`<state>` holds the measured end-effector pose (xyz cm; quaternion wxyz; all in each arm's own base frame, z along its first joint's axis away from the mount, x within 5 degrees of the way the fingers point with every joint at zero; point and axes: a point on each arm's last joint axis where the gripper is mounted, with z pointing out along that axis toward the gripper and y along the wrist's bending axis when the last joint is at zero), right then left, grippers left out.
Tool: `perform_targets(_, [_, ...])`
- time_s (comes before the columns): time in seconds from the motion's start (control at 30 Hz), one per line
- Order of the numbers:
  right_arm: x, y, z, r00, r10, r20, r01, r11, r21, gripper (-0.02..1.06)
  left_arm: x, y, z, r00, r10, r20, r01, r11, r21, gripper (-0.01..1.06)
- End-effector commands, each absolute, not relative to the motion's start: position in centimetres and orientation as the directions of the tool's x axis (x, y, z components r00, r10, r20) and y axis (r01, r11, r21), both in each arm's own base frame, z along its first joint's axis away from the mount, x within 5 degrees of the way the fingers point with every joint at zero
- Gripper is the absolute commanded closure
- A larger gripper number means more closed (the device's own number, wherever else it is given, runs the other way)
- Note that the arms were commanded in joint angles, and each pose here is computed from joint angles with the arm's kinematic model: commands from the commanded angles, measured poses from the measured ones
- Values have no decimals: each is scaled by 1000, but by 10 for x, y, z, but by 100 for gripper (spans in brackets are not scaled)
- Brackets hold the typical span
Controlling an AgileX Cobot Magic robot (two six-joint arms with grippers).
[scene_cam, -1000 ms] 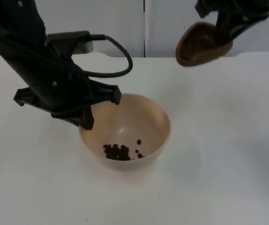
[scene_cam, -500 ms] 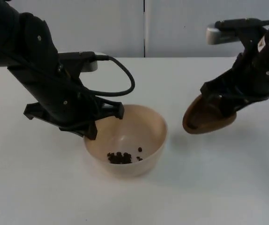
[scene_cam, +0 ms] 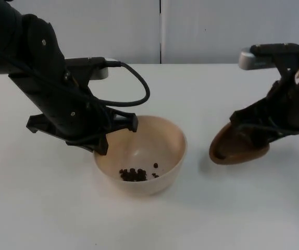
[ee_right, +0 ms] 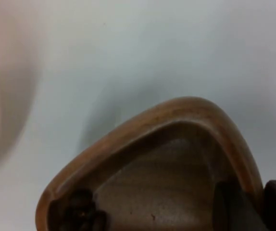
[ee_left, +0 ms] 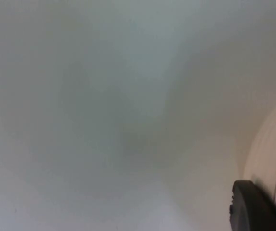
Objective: Pick up the bowl with the left hand and pour the coffee beans from the cup into the bowl with the right hand.
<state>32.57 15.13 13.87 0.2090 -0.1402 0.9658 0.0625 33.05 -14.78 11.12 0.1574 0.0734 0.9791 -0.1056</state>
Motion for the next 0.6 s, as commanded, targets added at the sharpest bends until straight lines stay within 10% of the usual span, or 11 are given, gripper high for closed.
perform_targets(0.0, [326, 144, 138, -877, -210, -432, -265, 962, 71, 104, 329, -147, 105, -946, 119, -301, 178, 968, -175, 105])
perform_targets(0.57, [324, 112, 121, -881, -114, -460, -171, 982, 84, 104, 330, -146, 105, -941, 139, -309, 196, 967, -164, 105])
